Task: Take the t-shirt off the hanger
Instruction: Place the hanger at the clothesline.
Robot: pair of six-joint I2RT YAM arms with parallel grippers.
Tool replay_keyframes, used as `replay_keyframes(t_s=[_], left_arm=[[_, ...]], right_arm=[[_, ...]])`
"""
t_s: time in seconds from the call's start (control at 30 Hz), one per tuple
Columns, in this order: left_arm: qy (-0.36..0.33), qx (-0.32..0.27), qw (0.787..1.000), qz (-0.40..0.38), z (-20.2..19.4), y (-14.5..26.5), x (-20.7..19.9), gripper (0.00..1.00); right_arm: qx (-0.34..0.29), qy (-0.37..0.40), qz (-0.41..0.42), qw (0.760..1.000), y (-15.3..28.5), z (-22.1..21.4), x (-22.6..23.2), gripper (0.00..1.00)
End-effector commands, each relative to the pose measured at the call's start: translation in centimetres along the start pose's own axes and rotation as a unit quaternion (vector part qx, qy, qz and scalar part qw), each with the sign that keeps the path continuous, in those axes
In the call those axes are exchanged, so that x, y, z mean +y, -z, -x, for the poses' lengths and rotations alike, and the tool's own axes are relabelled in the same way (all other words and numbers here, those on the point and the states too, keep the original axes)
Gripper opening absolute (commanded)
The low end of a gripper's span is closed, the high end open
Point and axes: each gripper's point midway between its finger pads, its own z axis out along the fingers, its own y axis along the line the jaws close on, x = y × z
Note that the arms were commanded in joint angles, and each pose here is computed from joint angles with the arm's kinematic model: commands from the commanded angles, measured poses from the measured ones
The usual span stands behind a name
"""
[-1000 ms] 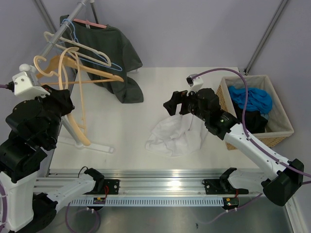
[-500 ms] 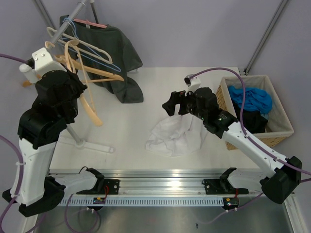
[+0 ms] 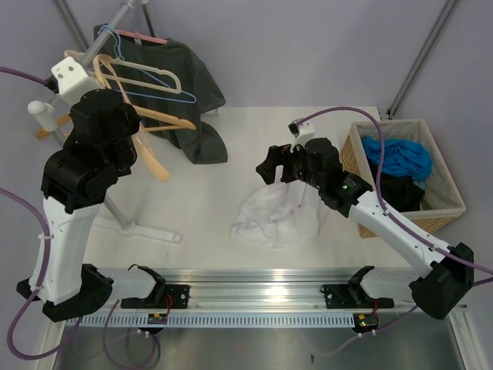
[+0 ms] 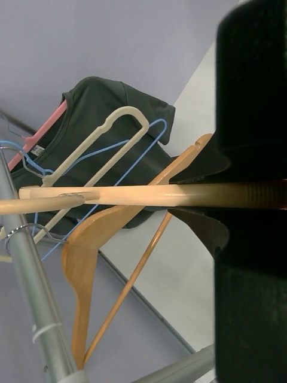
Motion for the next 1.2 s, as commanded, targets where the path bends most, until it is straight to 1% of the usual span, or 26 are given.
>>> replay_keyframes(t_s=[0.0, 0.07, 0.23, 0.37, 0.47, 0.57, 0.63, 0.73, 0.93, 1.17], left_arm=[[-0.008, -0.038, 0.998, 0.049, 1.4, -1.3, -0.2, 0.00], [-0.015, -0.036, 0.998, 0.055, 1.0, -2.0, -1.0, 0.00], [-0.005, -0.039, 0.998, 0.056, 1.2, -2.7, -2.2, 0.00], [0.003, -0.026, 0.998, 0.059, -0.7, -3.3, -2.4, 0.00], [-0.006, -0.025, 0.997, 0.067, -1.3, -3.9, -2.8, 0.00], [-0.014, -0.037, 0.996, 0.080, -0.4, -4.1, -2.9, 0.00], [-0.004, -0.043, 0.996, 0.078, 0.3, -4.2, -3.4, 0.00], [-0.017, -0.047, 0.995, 0.087, 0.1, -5.0, -4.1, 0.00], [-0.049, -0.043, 0.990, 0.123, -2.3, -7.4, -4.6, 0.00], [-0.015, -0.032, 0.993, 0.115, -2.3, -8.9, -4.2, 0.00]], right_arm=[[-0.017, 0.008, 0.016, 1.000, 0.1, 1.7, 1.2, 1.00], [-0.015, 0.007, 0.016, 1.000, 0.0, 1.7, 1.2, 1.00], [-0.017, 0.010, 0.019, 1.000, 0.3, 1.8, 1.4, 0.99], [-0.020, 0.009, 0.021, 1.000, 0.4, 2.0, 1.5, 0.99], [-0.018, 0.009, 0.022, 1.000, 0.4, 1.8, 1.5, 0.99], [-0.018, 0.011, 0.020, 1.000, 0.4, 1.8, 1.4, 0.99], [-0.018, 0.011, 0.020, 1.000, 0.3, 1.8, 1.4, 0.99], [-0.014, 0.011, 0.021, 1.000, 0.2, 1.8, 1.5, 1.00], [-0.019, 0.012, 0.025, 0.999, 0.7, 2.0, 1.6, 0.99], [-0.013, 0.009, 0.031, 0.999, 0.6, 1.8, 1.9, 0.99]])
